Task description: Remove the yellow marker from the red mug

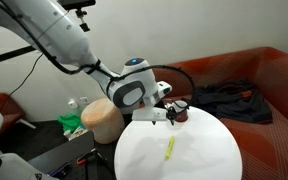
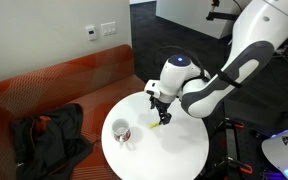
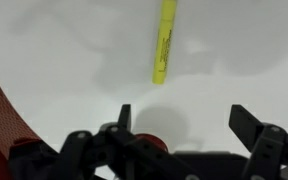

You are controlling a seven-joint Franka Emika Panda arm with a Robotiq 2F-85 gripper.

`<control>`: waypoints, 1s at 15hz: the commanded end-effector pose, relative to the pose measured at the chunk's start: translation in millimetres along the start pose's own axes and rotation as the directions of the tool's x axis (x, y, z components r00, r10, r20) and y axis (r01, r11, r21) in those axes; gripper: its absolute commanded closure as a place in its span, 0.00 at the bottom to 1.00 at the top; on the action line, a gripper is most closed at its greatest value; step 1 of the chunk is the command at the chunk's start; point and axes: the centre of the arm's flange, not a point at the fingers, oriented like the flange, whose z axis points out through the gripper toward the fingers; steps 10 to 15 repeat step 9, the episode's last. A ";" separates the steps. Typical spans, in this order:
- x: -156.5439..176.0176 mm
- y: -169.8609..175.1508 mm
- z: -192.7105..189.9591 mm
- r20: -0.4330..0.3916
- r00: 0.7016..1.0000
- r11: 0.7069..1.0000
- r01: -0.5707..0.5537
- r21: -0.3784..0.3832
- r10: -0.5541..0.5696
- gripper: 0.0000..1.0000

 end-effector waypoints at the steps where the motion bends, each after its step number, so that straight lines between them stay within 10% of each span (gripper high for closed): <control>1: -15.4 -25.7 -48.5 -0.046 0.999 0.998 0.010 -0.057 -0.012 0.00; 15: -8.9 -16.4 -36.8 -0.040 0.999 0.999 0.022 -0.045 -0.024 0.00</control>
